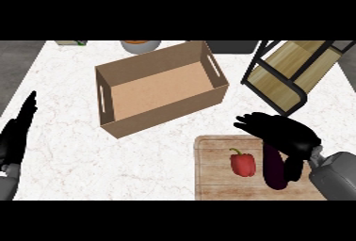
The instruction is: Pick the bell pepper from the cutting board and place it in the cardboard box
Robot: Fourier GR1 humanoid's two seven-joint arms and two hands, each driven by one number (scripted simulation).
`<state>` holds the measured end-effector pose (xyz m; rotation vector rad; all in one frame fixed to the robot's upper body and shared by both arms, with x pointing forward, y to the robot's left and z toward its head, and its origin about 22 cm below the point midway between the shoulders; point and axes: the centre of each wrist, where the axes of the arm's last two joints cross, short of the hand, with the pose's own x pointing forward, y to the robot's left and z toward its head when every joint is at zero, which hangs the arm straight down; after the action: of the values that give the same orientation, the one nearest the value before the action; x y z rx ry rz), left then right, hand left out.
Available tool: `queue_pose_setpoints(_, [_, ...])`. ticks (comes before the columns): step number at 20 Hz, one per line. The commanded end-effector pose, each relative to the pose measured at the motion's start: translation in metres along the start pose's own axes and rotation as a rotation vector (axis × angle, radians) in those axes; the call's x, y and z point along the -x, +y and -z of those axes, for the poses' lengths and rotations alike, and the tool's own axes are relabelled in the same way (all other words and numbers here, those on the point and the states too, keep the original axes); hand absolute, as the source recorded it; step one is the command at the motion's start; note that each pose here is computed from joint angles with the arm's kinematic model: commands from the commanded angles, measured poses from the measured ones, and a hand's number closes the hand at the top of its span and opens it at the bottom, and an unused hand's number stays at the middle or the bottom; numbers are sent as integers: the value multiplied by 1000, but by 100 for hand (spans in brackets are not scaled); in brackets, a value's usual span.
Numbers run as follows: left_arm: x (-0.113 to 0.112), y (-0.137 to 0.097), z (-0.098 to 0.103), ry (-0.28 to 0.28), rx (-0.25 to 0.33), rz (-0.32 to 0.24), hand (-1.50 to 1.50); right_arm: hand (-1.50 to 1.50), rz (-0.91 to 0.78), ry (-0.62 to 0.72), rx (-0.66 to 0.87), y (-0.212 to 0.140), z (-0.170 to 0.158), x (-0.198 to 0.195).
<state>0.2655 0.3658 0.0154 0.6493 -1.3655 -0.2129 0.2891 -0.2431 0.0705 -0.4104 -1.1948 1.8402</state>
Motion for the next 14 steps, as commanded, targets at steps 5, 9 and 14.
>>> queue_pose_setpoints(5, [10,-16,-3,10,7,-20,0,-150,-38,25,-38,7,25,-8])
queue_pose_setpoints(9, [-1,-18,-8,-5,1,-1,0,-150,-33,32,-29,11,13,-29])
queue_pose_setpoints(14, [-18,-23,-5,9,-1,0,0,-150,1,-22,-32,18,19,-25])
